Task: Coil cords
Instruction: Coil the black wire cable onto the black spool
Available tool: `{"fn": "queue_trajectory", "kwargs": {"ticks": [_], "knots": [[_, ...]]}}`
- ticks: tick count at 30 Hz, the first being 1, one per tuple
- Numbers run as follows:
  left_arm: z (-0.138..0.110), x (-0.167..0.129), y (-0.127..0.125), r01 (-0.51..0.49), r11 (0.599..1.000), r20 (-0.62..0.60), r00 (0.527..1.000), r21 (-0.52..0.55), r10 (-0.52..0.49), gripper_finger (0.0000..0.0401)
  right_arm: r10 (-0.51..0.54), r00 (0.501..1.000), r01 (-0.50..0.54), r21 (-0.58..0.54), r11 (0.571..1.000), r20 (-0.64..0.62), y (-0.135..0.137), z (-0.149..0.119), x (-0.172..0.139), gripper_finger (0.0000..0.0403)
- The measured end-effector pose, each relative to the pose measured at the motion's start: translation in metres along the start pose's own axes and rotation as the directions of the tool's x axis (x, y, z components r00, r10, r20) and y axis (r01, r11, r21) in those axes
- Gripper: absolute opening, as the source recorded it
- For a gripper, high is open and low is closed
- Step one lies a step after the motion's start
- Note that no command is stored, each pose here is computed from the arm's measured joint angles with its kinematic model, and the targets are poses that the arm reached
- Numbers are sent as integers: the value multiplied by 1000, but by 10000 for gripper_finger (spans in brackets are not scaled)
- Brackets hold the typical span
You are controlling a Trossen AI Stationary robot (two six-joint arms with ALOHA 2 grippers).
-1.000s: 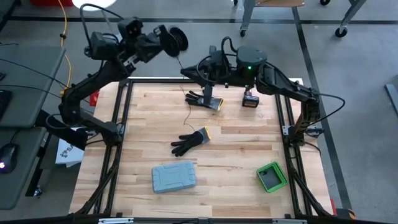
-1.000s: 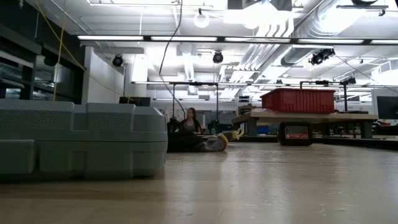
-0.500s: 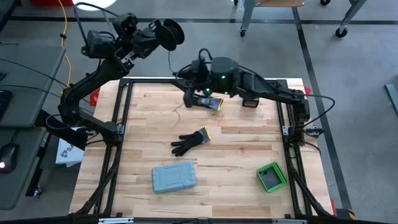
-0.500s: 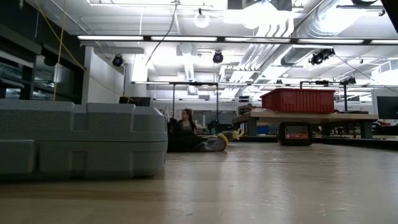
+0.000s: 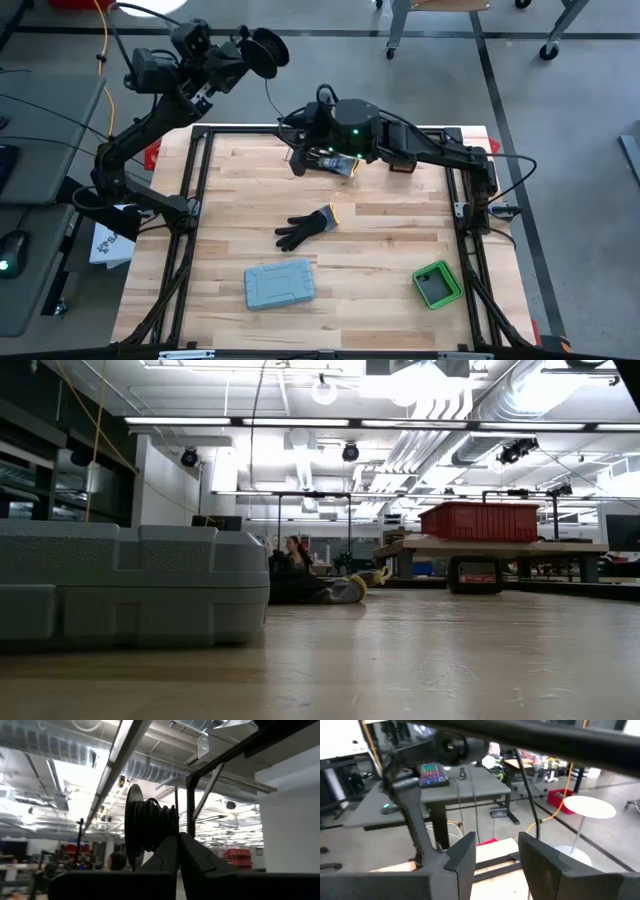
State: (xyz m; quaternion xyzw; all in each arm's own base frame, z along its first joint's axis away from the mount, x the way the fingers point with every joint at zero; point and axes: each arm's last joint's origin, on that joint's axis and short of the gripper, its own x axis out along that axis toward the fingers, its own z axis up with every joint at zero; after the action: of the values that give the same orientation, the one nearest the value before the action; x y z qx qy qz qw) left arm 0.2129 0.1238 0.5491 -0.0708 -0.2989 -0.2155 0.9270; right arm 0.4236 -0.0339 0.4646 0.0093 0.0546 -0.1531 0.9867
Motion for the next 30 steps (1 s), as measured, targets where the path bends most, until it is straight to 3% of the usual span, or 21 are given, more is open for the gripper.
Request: {"fn": "queue_trajectory", "kwargs": {"ticks": [8,14,18,25,30], "knots": [[10,-10,5,-55,997,15,998,46,54,0,71,996,-65,-114,991,56,21,18,-27,140],[11,-11,6,-83,996,34,996,44,82,0,-83,994,91,-123,988,66,11,22,-31,140],[11,-11,7,-101,994,55,994,44,99,0,-119,991,126,-117,985,64,-1,21,-26,140],[11,-11,7,-107,993,64,992,41,104,0,2,998,5,-107,994,58,-8,20,-21,140],[9,-7,4,-94,994,66,994,54,90,0,2,999,5,-148,989,45,-11,16,-15,140]]}}
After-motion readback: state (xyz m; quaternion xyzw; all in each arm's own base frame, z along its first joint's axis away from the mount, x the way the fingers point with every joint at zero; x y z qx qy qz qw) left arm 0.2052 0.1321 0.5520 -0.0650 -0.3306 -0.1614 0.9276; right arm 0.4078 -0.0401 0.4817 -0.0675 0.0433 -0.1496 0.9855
